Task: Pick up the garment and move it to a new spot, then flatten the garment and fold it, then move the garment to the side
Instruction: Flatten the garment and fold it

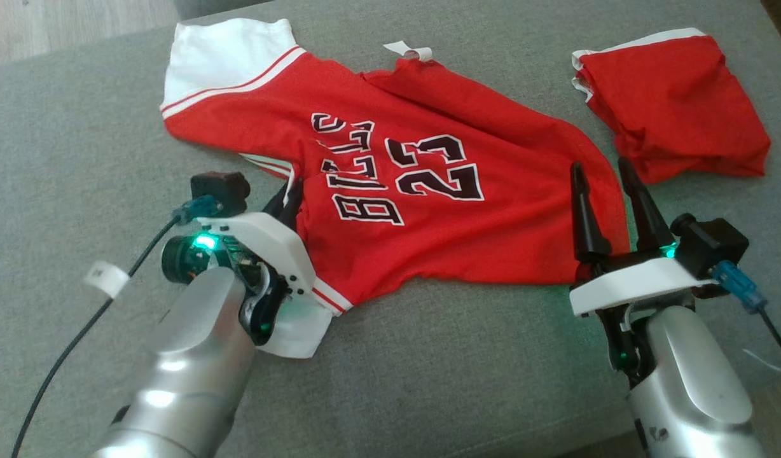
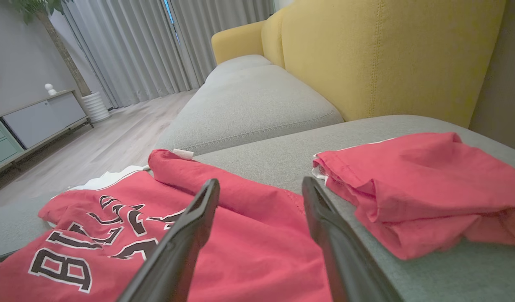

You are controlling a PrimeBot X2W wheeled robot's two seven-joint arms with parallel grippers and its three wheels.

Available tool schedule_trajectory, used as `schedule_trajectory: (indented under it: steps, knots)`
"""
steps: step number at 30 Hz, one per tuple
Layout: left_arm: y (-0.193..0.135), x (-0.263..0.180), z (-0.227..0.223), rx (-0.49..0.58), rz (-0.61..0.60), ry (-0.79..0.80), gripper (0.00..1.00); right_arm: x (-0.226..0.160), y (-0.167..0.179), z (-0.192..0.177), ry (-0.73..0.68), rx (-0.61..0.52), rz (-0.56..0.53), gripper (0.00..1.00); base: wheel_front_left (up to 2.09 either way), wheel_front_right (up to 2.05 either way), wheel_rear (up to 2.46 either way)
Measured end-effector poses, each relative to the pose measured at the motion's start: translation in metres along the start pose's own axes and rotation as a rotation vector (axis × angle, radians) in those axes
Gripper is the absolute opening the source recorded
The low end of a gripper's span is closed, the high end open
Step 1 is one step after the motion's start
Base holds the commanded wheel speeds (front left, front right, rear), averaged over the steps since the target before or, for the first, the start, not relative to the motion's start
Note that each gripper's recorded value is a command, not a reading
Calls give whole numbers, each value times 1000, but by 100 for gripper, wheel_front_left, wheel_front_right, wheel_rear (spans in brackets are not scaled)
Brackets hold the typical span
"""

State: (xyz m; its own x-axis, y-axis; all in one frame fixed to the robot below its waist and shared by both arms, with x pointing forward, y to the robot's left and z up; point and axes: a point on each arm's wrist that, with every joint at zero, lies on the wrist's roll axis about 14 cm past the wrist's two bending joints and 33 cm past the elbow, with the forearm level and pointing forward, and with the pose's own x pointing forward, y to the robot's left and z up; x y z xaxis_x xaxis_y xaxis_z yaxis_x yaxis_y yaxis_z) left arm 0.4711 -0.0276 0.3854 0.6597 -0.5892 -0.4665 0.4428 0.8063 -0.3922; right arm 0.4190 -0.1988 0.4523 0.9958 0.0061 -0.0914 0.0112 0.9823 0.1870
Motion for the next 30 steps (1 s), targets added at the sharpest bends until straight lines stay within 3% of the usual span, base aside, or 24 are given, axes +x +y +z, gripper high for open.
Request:
schedule_trajectory:
  steps: [9,17,24,27,28,29,30]
  knots:
    - [36,-20,39,8,77,-200,0,2,6,4,-12,4,16,100,0,0,0]
    - [68,-41,99,36,151,-385,0,4,13,5,-13,1,36,100,0,0,0]
    - [102,-59,126,95,228,-427,0,5,18,1,-2,2,49,100,0,0,0]
    - [106,-58,128,136,241,-376,0,6,19,-2,6,0,54,100,0,0,0]
    - [105,-57,125,146,238,-361,41,6,20,-2,8,0,57,100,0,0,0]
    - [104,-56,122,158,237,-343,100,6,22,-3,10,-1,61,100,0,0,0]
    - [103,-56,118,169,235,-327,100,6,24,-4,12,-1,67,100,0,0,0]
